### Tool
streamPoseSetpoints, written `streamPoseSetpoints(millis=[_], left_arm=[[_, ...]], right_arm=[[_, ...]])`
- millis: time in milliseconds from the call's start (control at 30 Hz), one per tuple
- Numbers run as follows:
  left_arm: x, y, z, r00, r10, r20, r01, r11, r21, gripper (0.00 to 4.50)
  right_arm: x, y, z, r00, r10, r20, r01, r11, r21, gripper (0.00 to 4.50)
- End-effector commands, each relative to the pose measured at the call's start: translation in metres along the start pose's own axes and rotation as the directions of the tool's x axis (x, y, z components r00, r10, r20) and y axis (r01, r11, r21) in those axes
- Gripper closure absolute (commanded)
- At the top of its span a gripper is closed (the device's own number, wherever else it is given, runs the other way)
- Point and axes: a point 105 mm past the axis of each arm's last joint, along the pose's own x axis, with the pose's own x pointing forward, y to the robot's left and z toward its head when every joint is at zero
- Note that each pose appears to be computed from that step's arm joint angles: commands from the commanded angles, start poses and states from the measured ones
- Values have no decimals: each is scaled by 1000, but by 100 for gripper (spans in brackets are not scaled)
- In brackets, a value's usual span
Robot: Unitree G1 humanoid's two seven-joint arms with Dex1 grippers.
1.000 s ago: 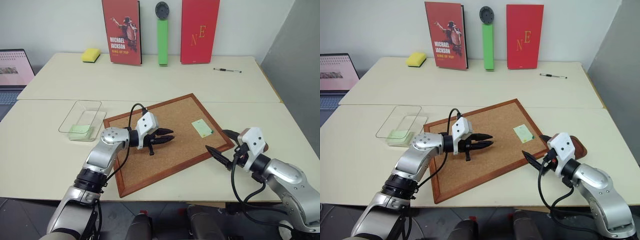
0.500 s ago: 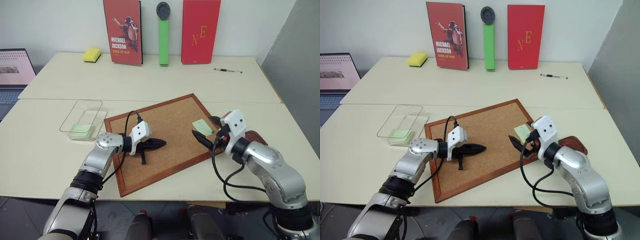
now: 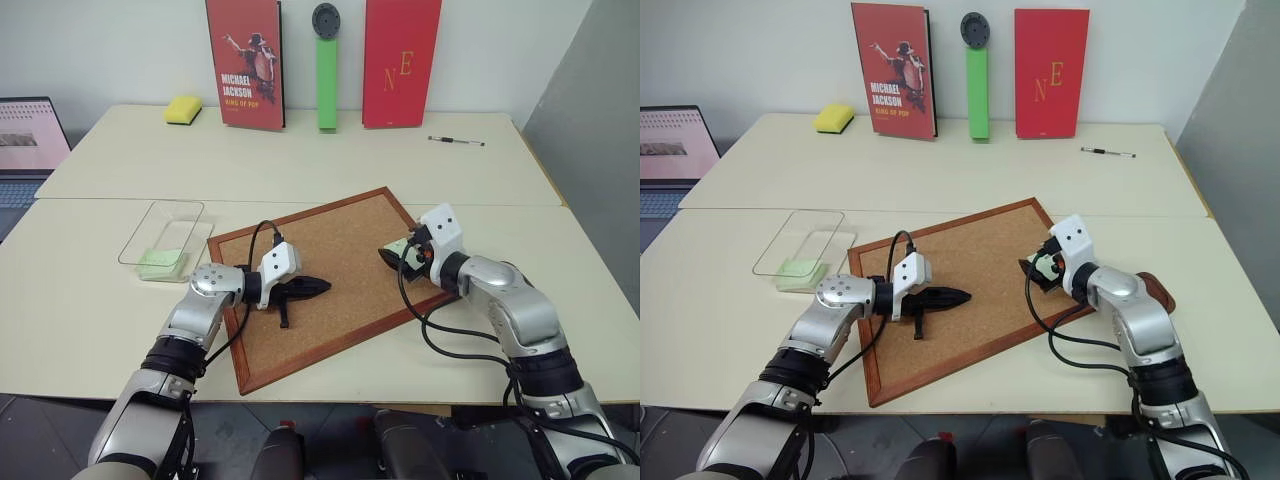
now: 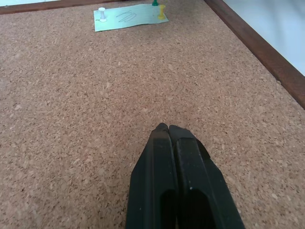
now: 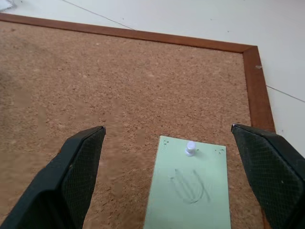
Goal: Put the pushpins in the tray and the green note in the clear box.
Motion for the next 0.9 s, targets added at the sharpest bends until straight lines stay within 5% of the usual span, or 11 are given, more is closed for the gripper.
streamPoseSetpoints(millis=[33,767,900], left_arm=[[-1,-9,-8,999,-28,-36,28,1000,-4,450],[-13,-6,-11,998,14,-65,-14,1000,6,450],[-13,-5,-12,998,15,-69,-15,1000,8,450]], right_arm=[[4,-7,15,998,-27,60,29,999,-33,19],[15,-5,9,999,-14,45,16,999,-43,443],[14,-4,13,999,-7,52,9,999,-47,447]])
